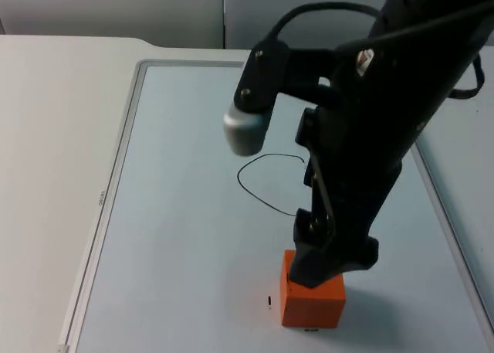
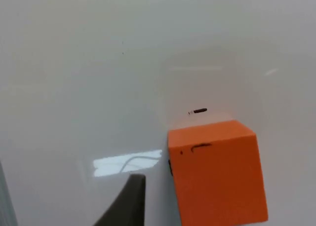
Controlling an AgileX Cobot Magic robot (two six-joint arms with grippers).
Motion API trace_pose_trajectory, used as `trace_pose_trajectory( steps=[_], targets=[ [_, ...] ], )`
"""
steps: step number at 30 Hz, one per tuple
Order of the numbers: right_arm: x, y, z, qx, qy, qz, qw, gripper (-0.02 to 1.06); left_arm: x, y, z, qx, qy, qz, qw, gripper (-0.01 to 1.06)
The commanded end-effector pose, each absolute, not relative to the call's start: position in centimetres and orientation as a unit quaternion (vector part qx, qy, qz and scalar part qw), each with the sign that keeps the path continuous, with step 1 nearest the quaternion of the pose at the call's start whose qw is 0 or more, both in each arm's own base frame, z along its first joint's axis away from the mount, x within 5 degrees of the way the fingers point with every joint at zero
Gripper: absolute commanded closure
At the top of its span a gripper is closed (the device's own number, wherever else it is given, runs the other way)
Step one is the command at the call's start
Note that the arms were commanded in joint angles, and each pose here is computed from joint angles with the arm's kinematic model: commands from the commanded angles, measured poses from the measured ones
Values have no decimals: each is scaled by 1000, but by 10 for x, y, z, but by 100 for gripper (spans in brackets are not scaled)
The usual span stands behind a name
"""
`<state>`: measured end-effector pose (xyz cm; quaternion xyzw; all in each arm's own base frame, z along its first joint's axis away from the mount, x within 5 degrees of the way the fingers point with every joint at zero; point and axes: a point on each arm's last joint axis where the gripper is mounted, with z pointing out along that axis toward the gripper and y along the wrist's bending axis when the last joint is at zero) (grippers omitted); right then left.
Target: Pick up one cube with the left hand and another cube with the right hand. First place the cube in the right hand at the target position, then stack the cube in the left hand on top.
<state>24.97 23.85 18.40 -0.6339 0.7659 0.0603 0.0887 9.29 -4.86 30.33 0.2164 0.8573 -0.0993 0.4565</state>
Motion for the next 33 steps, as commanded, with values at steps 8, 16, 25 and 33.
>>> trace_pose_trajectory(
  steps=[8,16,25,33],
  targets=[
    [254,246,146,-646,760,57,47,5,92,-49,305,216,852,-105,465,86],
    [255,246,126,-645,762,56,18,8,92,-49,305,216,852,-105,465,86],
    [255,244,126,-649,759,46,16,46,92,-49,305,216,852,-105,465,86],
    [255,244,127,-640,767,44,16,92,92,-49,305,216,852,-105,465,86]
  ],
)
